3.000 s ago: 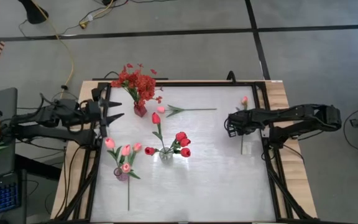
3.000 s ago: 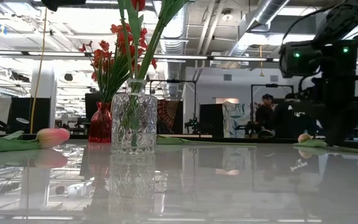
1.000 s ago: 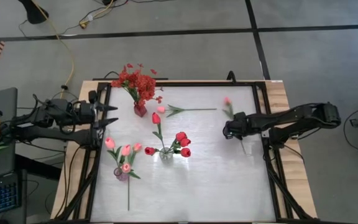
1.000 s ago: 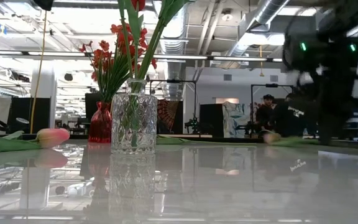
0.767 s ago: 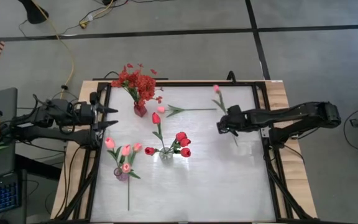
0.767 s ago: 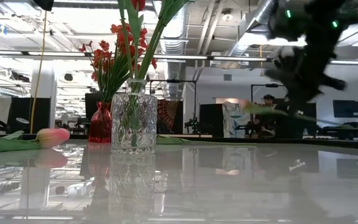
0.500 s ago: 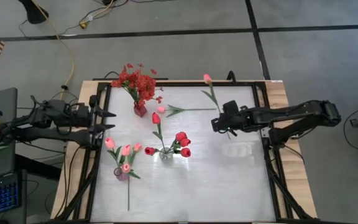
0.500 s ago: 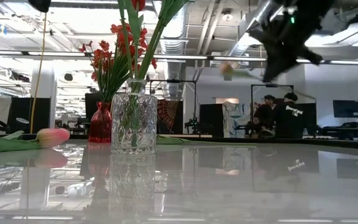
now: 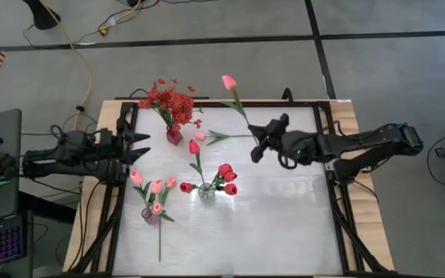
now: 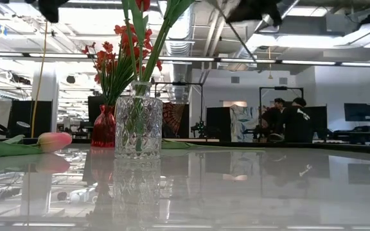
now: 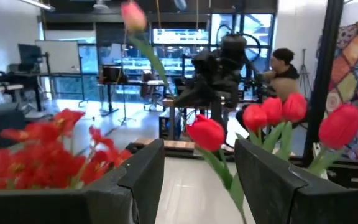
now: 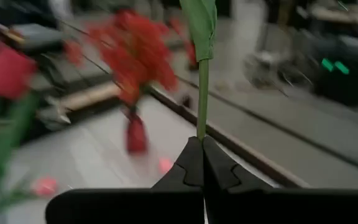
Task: Sort flowers into vase by color
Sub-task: Put the pink flower into the purple vase
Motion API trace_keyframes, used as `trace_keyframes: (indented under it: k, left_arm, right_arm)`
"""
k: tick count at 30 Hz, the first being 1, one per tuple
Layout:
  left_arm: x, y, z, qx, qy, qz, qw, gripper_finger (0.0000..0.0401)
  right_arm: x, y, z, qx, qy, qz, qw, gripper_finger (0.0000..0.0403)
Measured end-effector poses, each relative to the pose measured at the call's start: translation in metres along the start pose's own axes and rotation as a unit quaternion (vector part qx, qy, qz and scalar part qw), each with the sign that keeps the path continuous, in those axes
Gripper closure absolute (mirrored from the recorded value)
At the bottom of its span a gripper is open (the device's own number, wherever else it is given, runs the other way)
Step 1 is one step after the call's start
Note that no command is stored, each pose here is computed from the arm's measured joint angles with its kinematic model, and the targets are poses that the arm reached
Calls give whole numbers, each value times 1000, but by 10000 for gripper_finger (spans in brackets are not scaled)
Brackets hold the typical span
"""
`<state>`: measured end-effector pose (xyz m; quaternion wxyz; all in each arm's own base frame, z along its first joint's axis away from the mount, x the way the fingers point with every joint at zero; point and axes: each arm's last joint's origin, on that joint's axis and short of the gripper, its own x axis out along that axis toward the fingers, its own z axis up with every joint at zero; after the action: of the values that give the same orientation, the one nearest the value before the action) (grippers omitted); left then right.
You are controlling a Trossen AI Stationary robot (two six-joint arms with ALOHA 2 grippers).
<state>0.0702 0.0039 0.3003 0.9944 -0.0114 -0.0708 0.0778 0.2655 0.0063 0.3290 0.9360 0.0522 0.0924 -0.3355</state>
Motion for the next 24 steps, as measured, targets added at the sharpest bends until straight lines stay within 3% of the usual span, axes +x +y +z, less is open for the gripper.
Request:
trace_keyframes:
  k: [7,12,18,24]
  left_arm:
    - [45,-9,5,24,3,-16,1000,219]
    - [71,-11,31,37,-39,-25,998,219]
    - [105,-10,54,58,-23,-31,998,219]
    - [135,-1,67,70,18,-28,997,219]
  right_arm:
    - [17,1,29,-24,-121,141,982,388]
    - [32,-2,35,-28,-175,210,961,388]
    - [52,-1,28,-37,-179,246,952,388]
    - [71,11,38,-51,-197,293,934,388]
